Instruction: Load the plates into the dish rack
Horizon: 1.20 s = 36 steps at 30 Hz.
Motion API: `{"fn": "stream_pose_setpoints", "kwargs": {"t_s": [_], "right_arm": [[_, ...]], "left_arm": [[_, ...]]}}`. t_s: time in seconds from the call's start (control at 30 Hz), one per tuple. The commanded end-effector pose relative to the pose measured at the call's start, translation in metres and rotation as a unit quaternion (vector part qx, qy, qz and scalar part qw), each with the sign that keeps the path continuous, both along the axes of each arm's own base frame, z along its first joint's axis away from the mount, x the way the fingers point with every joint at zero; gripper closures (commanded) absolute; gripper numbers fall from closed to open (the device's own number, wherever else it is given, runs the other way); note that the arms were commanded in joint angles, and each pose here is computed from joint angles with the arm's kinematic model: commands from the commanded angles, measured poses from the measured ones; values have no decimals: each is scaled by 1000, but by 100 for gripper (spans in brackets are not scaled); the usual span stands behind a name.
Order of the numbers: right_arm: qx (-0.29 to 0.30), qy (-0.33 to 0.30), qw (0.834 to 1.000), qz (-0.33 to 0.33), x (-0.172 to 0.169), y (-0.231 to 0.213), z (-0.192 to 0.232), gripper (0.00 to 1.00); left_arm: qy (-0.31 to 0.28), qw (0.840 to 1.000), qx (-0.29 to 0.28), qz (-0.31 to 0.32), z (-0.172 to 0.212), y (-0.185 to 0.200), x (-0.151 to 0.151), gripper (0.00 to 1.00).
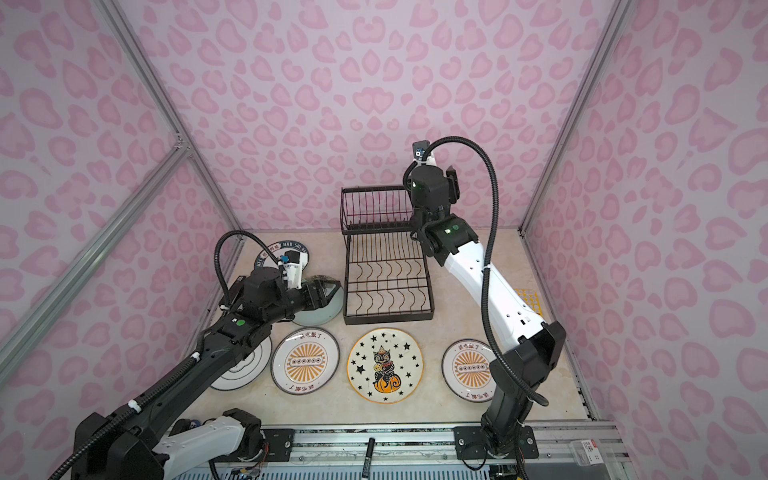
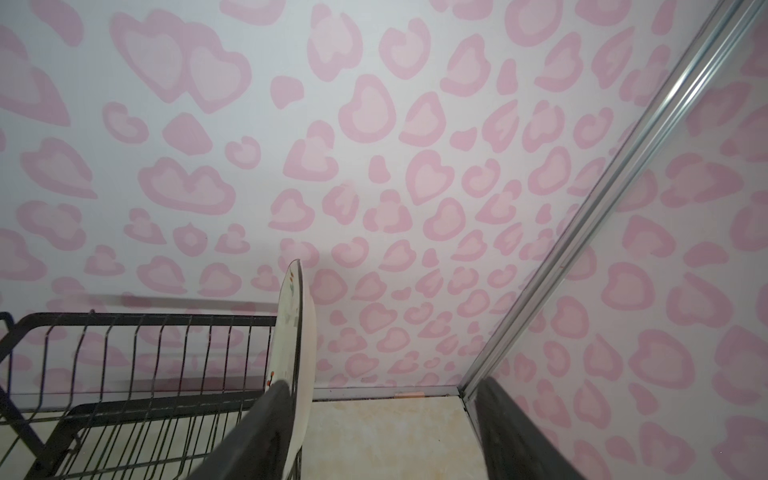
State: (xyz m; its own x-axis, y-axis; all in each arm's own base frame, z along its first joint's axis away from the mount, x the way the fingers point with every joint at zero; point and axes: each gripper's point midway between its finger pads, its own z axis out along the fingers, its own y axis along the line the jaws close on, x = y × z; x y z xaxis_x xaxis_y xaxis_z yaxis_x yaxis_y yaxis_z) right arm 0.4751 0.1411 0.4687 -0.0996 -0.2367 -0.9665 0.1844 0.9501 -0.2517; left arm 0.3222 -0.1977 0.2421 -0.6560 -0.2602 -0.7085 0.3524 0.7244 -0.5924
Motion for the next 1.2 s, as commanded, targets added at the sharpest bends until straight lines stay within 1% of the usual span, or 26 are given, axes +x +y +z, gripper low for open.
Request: {"fn": "stream_pose_setpoints", "kwargs": {"t_s": [0.0, 0.1, 0.17, 0.3, 0.43, 0.5, 0.53, 0.57, 0.63, 0.67, 0.7, 0.77, 0.9, 1.07, 1.17], "right_arm": [[57, 2, 998, 37, -14, -7, -9, 29], [94, 17, 994, 56, -31, -22, -28, 29], [112, 39, 990, 72, -41, -29, -53, 29], [136, 115, 978, 111, -55, -27, -121, 29], [172, 181, 962, 114, -68, -31, -189, 29], [190, 213, 951, 116, -74, -32, -218, 32], [198, 232, 945, 119, -76, -31, -233, 38], [203, 250, 939, 124, -79, -29, -245, 41], [208, 279, 929, 128, -83, -26, -266, 43], [211, 291, 924, 128, -86, -24, -275, 44], [212, 299, 921, 127, -86, -24, -281, 47], [214, 316, 916, 126, -87, -22, -294, 56], [215, 349, 903, 131, -82, -14, -317, 56], [213, 404, 880, 129, -75, -4, -348, 56], [212, 419, 874, 122, -75, -2, -365, 56]], "left_arm": [[-8, 1000, 17, 3, 4, 2, 4, 27], [-7, 1000, 23, 7, 4, 4, 5, 27], [-6, 1000, 23, 9, 3, 4, 5, 27], [-4, 1000, 18, 13, 1, 5, 6, 27], [-1, 999, 17, 29, -3, 8, 9, 27], [1, 999, 18, 35, -4, 10, 9, 27], [5, 999, 19, 39, -5, 11, 10, 27], [7, 999, 20, 40, -6, 11, 11, 27], [7, 999, 19, 40, -4, 11, 11, 27], [10, 999, 20, 42, -5, 11, 12, 27], [10, 999, 20, 43, -4, 11, 12, 27], [10, 999, 18, 44, -3, 11, 13, 27], [12, 999, 17, 43, -4, 10, 13, 27], [12, 999, 19, 46, -3, 13, 9, 27], [11, 998, 23, 51, -4, 17, 7, 27]]}}
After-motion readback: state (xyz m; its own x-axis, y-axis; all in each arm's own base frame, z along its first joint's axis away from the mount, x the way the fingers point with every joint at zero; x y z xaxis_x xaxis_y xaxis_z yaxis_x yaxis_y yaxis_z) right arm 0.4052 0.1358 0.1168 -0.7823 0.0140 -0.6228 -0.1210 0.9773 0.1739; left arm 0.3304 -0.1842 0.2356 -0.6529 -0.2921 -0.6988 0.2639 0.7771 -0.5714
